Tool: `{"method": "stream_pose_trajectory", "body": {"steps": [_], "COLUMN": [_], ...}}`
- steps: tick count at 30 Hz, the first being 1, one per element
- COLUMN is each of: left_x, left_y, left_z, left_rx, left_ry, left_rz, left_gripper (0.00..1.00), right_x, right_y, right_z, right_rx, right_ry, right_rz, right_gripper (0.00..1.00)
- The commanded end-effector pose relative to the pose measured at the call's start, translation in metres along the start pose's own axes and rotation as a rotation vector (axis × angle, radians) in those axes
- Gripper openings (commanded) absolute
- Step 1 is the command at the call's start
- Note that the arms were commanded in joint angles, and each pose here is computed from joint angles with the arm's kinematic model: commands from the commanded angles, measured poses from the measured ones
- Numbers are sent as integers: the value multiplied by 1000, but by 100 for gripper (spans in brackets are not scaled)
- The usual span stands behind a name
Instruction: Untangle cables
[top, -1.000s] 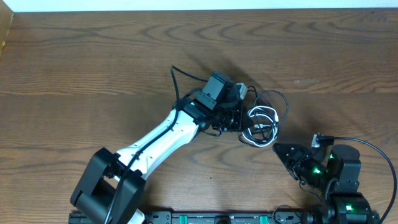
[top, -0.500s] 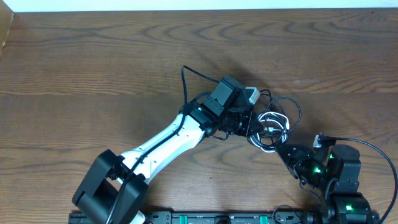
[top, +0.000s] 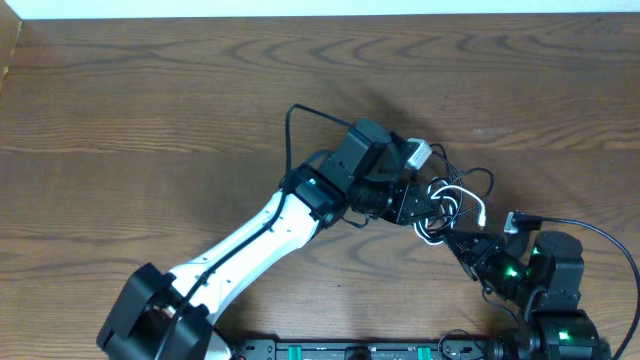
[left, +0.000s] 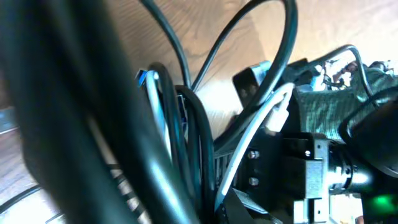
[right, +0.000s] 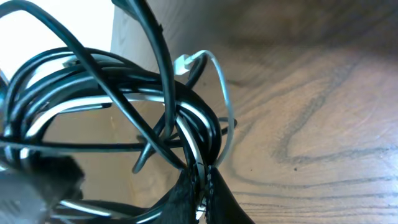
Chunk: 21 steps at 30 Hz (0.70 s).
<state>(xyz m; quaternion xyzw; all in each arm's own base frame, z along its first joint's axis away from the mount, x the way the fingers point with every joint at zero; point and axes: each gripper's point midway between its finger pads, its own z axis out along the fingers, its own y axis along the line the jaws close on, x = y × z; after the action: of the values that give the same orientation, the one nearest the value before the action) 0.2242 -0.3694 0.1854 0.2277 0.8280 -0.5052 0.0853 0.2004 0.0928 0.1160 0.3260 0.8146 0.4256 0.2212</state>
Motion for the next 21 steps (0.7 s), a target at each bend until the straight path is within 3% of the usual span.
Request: {"method": "stream_pose_trajectory", "body": {"steps": [1,16,21], "left_x": [-6,-35,-37], "left_y": [-50,-58,-55], "left_z": [-28,-83,-86], "left_rx": [128,120,107], "left_ry": [-36,-190,-200], "left_rz": [110,78,134], "left_gripper": [8,7,7], "right_x": [-12,-16,-11], "right_y": [-41,-73,-63], "right_z": [-2,-11,-7], "right_rx": [183,342,296], "right_ry": [-97,-137,-95], "right_rz": [-13,-55,-127], "right_gripper": [1,2,9]}}
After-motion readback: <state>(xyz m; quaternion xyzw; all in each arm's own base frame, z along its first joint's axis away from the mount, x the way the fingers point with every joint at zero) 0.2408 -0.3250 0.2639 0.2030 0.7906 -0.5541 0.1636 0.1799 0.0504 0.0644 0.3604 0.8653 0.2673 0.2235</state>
